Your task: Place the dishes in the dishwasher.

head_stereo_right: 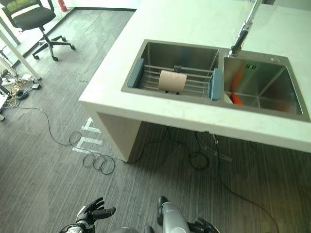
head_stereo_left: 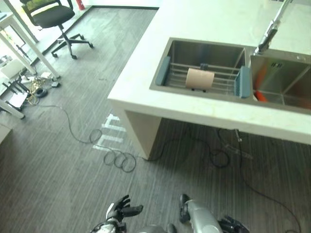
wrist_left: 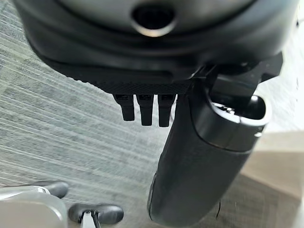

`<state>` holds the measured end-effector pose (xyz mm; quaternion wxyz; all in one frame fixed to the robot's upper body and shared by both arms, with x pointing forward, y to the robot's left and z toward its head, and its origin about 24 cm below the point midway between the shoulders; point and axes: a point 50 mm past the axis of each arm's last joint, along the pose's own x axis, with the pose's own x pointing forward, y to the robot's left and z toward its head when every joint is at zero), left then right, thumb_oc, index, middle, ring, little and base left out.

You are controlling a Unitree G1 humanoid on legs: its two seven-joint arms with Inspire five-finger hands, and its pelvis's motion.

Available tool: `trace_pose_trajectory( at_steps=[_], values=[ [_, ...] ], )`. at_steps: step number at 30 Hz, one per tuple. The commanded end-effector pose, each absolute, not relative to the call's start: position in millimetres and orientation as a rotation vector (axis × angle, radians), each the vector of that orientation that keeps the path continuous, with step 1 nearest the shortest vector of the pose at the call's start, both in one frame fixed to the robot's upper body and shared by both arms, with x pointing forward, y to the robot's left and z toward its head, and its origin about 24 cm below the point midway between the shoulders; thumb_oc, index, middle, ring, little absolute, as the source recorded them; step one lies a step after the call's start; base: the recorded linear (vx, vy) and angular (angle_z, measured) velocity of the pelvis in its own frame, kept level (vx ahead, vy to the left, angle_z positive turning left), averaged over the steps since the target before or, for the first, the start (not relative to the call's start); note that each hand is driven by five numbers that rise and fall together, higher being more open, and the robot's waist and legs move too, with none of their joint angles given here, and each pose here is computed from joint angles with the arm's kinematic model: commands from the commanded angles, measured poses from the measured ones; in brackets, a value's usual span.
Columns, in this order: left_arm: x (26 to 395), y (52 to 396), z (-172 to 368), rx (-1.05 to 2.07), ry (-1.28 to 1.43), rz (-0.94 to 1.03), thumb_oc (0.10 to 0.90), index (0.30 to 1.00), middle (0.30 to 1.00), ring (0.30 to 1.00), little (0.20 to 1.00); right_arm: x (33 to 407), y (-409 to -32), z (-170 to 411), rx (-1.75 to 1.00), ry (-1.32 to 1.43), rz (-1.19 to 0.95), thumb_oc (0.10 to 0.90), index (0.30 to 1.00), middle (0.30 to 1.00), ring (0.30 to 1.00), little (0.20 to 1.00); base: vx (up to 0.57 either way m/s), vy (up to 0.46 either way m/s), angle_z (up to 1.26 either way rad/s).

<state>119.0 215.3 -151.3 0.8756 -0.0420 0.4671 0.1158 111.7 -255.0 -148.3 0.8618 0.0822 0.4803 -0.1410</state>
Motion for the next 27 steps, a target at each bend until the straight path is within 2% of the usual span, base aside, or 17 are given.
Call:
trace_pose_trajectory(
  at_steps=[1, 4, 8, 16, 19, 27],
  values=[
    [126.9, 221.3, -146.5, -0.128, 0.929, 0.293, 0.8, 0.9, 0.9, 0.9, 0.9, 143.8, -286.8, -123.7, 0.054, 0.857, -0.273, 0.8, 0.9, 0.9, 0.9, 0.9, 0.18, -0.229, -0.32],
    [117.4, 218.6, -151.4, -0.112, 0.975, 0.286, 0.8, 0.9, 0.9, 0.9, 0.9, 145.2, -290.2, -122.6, 0.067, 0.861, -0.309, 0.8, 0.9, 0.9, 0.9, 0.9, 0.16, -0.093, -0.16],
    [99.8, 221.1, -158.7, -0.19, 1.065, 0.369, 0.8, 0.9, 0.9, 0.9, 0.9, 144.7, -284.4, -126.7, 0.024, 0.917, -0.266, 0.8, 0.9, 0.9, 0.9, 0.9, 0.2, 0.137, -0.31],
    [65.1, 204.7, -172.8, -0.364, 1.272, 0.438, 0.8, 0.9, 0.9, 0.9, 0.9, 113.4, -275.6, -141.9, 0.157, 0.984, -0.382, 0.8, 0.9, 0.9, 0.9, 0.9, 0.12, 0.187, -0.38],
    [61.1, 209.4, -172.9, -0.377, 1.278, 0.483, 0.8, 0.9, 0.9, 0.9, 0.9, 112.2, -270.4, -143.4, 0.181, 0.971, -0.366, 0.8, 0.9, 0.9, 0.9, 0.9, 0.07, 0.078, 0.04],
    [73.0, 214.7, -170.1, -0.409, 1.24, 0.505, 0.8, 0.9, 0.9, 0.9, 0.9, 138.9, -266.2, -134.9, 0.197, 0.874, -0.368, 0.8, 0.9, 0.9, 0.9, 0.9, -0.02, 0.061, 0.0]
  ],
)
